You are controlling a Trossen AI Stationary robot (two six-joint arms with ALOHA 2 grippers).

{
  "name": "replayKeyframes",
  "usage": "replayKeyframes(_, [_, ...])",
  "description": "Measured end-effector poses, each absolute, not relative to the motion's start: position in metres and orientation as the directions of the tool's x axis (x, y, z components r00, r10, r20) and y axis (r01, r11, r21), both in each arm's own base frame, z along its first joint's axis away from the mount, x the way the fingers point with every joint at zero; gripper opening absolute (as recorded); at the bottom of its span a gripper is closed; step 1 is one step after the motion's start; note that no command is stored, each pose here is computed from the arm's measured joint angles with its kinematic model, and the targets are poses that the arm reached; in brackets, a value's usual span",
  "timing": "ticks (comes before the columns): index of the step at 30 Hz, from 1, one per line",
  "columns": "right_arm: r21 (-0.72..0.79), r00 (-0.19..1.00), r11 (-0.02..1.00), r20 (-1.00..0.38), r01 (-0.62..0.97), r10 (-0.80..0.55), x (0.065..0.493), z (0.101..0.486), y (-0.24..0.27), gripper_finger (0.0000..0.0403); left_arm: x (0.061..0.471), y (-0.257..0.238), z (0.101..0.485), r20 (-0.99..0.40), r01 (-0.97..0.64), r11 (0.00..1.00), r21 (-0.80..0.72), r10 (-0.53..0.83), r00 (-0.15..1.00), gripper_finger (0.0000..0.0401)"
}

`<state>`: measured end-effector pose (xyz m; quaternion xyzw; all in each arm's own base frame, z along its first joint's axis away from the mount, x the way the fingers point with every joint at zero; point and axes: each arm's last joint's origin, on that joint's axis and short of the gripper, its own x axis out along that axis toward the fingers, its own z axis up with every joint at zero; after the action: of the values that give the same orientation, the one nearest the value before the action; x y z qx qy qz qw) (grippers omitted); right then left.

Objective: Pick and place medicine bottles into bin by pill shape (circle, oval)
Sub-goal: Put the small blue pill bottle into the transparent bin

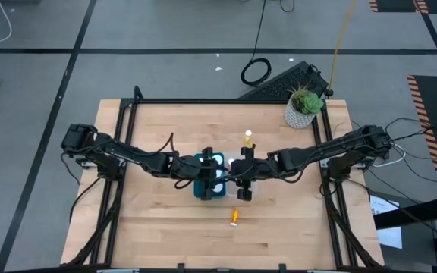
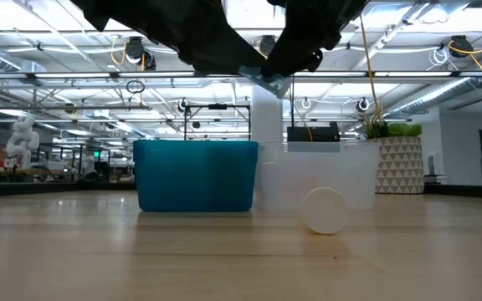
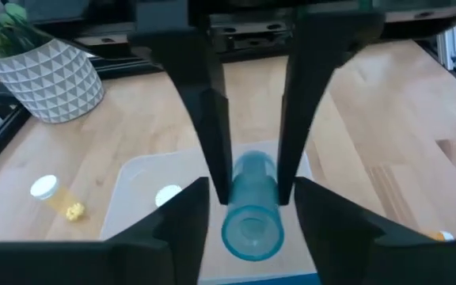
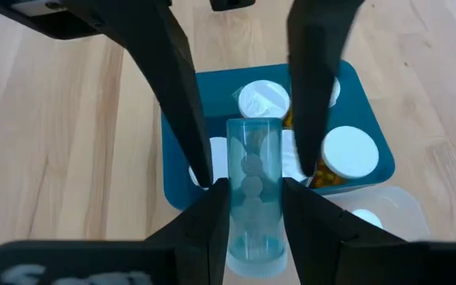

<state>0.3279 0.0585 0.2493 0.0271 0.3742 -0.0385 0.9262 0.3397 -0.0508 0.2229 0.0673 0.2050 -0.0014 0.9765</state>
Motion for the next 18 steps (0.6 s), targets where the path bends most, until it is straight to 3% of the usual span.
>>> replayKeyframes(8, [0.012, 0.717, 0.996, -0.695, 0.087, -0.055, 0.3279, 0.2494, 0.058, 0.01, 0.3391, -0.0504, 0.2241, -0.401, 0.048, 0.989, 0.141, 0.013, 0.916, 0.0103])
replayKeyframes(18, [-0.037, 0.729, 0.991, -0.674, 0.127, -0.119, 0.3287, 0.251, 0.0564, 0.0112, 0.3335, -0.0485, 0.2318, -0.399, 0.034, 0.989, 0.147, 0.027, 0.917, 0.0119])
